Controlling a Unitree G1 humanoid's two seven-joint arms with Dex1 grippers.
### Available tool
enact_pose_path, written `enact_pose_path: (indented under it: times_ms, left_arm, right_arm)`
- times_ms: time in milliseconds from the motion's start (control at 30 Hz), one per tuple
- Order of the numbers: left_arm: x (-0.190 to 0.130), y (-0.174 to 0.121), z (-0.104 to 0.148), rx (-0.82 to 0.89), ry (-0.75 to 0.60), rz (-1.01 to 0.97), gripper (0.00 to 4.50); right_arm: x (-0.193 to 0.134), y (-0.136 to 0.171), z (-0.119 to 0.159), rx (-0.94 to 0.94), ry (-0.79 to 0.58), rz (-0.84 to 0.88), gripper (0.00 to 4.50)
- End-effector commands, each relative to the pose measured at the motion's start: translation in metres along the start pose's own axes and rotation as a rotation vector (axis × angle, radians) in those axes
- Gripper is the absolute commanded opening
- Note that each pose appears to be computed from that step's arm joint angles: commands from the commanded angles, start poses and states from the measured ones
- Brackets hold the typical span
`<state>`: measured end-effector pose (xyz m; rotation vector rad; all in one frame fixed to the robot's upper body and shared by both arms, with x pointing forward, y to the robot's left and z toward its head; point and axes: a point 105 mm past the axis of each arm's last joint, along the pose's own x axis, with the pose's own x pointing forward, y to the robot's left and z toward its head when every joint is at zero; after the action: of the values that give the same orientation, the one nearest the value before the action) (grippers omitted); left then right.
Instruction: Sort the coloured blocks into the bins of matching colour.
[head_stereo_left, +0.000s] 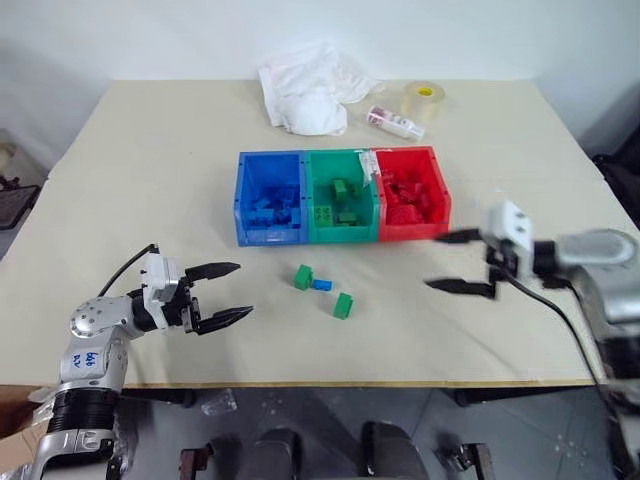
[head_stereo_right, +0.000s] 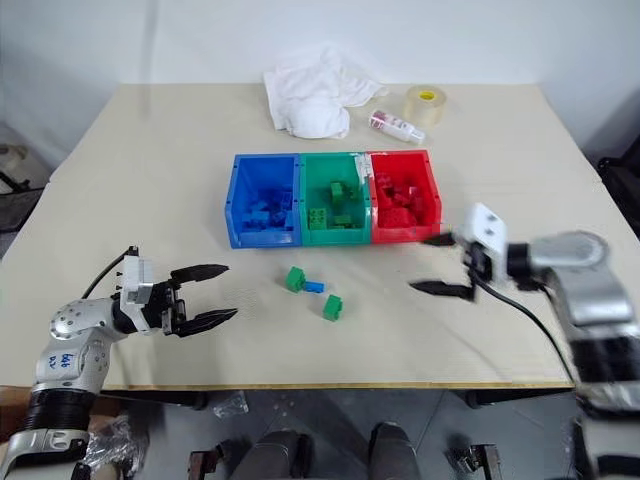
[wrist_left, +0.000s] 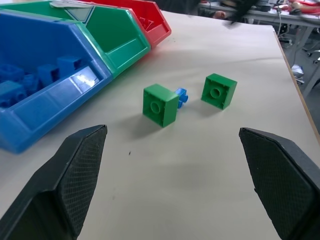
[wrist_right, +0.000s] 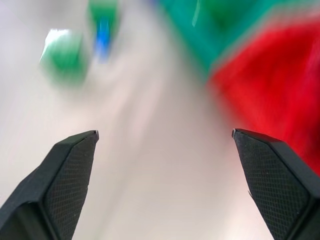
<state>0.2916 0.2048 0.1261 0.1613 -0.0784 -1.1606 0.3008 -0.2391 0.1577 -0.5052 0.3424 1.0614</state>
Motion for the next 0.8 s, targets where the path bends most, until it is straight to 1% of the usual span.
enact_pose_path:
  times_ms: [33,133,233,300,433,600,800]
  left_arm:
    - [-0.002,0.001,0.007,0.035,-0.006,-0.013,4.50]
    - [-0.003,0.002,0.007,0.033,-0.006,-0.016,4.50]
    - [-0.003,0.002,0.006,0.035,-0.005,-0.022,4.50]
    - [-0.003,0.003,0.008,0.040,-0.013,-0.025,4.50]
    - [0.000,0.003,0.009,0.050,-0.020,-0.027,4.50]
    - [0.003,-0.003,0.010,0.060,-0.028,-0.037,4.50]
    - [0.000,-0.009,0.014,0.073,-0.037,-0.023,4.50]
  right_arm:
    - [-0.025,0.006,0.004,-0.032,0.014,-0.025,4.48]
    - [-0.031,0.010,0.005,-0.030,0.026,-0.031,4.48]
    - [-0.021,0.016,0.018,-0.054,-0.001,-0.006,4.48]
    - [-0.004,0.025,0.030,-0.074,-0.030,0.041,4.48]
    - [0.042,0.042,0.050,-0.096,-0.077,0.131,4.48]
    - [0.093,0.051,0.056,-0.120,-0.104,0.195,4.48]
    - [0.139,0.056,0.059,-0.098,-0.142,0.229,4.48]
